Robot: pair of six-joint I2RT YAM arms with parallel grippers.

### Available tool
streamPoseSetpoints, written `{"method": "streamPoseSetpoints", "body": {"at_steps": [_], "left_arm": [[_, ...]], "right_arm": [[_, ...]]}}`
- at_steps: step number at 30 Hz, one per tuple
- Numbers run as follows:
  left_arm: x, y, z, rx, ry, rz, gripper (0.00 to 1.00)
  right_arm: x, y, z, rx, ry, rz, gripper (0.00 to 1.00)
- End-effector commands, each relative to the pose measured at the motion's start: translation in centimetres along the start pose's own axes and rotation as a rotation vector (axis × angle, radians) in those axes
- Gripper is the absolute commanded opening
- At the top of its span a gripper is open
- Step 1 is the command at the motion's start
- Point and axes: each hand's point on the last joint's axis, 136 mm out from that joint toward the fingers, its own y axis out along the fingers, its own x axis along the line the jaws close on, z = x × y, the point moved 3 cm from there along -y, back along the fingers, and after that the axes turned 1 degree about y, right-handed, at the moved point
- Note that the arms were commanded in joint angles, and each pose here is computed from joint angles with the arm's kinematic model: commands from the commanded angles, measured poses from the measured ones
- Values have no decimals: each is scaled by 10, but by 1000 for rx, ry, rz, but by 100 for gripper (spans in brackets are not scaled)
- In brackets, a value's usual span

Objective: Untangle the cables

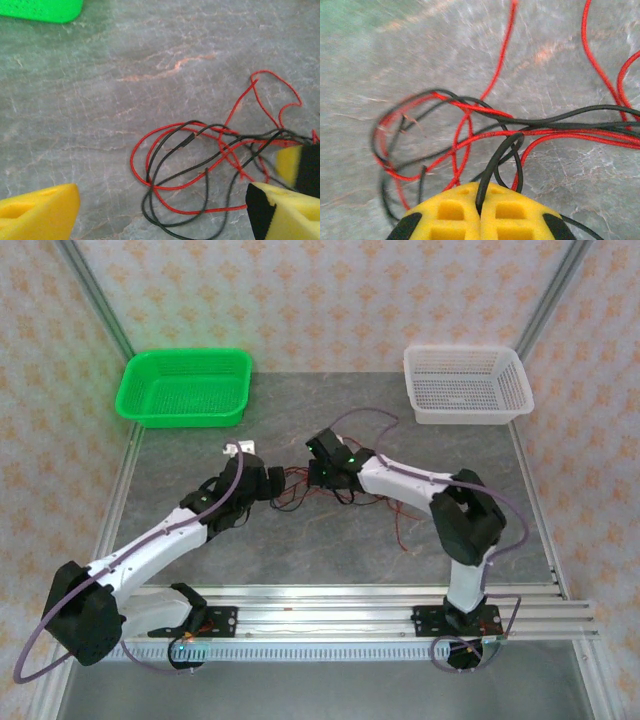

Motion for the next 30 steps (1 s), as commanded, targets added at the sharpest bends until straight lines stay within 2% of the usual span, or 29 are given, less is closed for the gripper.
{"method": "streamPoseSetpoints", "body": {"at_steps": [1,7,12,20,22,30], "left_arm": [[-8,4,4,-20,-35,76,88],[-20,11,8,-29,-46,150,86],[-38,8,-4,-64,-33,224,86],[-90,-8,-23,-132,47,416,86],[-96,-5,-22,-137,62,420,86],[-93,43,0,-89,113,311,86]], "right_arm": [[22,-60,-34,-131,-21,-87,0],[43,-111,-51,-200,-38,-225,0],[56,-142,-64,-255,-53,-317,0],[53,-156,-83,-300,-46,-344,0],[52,-157,-86,-306,-38,-353,0],[58,-178,-99,-343,-31,-402,0]]}}
